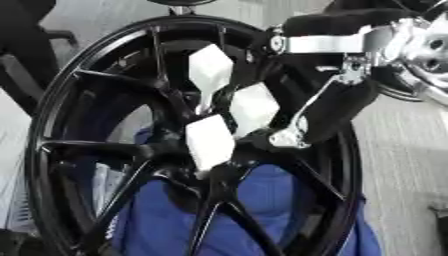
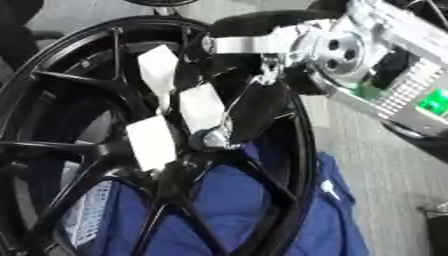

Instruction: Pull the pin out of the wheel hub.

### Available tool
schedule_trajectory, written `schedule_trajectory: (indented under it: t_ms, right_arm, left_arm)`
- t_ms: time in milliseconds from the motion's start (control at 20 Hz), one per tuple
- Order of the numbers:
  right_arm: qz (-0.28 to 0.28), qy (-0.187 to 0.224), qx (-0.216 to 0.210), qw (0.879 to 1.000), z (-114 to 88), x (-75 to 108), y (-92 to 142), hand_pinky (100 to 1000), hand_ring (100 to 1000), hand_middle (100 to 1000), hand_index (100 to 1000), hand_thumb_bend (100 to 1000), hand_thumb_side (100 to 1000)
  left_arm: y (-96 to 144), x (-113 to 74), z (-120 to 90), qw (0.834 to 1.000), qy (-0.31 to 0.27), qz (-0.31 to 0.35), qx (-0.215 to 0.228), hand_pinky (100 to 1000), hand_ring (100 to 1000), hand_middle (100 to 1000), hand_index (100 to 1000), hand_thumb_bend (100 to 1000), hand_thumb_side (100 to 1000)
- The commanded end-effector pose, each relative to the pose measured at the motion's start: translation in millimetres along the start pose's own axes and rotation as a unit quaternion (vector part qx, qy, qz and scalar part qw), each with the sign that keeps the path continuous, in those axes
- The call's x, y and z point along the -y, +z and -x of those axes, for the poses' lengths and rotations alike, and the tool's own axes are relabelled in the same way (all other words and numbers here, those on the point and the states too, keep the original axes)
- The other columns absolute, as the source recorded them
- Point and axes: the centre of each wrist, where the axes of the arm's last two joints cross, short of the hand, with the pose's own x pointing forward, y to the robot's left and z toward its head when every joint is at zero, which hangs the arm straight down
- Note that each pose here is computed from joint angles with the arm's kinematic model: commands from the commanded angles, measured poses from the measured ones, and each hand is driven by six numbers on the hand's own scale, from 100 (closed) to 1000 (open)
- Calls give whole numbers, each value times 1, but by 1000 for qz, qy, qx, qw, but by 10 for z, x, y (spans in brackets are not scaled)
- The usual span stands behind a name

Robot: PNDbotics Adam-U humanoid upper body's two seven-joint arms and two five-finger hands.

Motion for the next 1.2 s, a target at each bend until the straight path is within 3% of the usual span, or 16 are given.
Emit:
schedule_trajectory:
  t_ms: [50,650,1200]
  right_arm:
    - [-33,-21,-40,998,-31,56,56,858,809,743,802,403,201]
    - [-39,-22,-47,998,59,37,-8,860,801,733,781,343,100]
    - [-37,-22,-54,998,140,30,-69,856,777,689,760,277,100]
  left_arm:
    - [-22,10,-71,1000,-2,3,13,851,758,572,725,100,694]
    - [-28,21,-77,1000,0,5,15,852,757,572,725,100,694]
    - [-25,28,-74,1000,0,6,14,853,757,572,724,100,695]
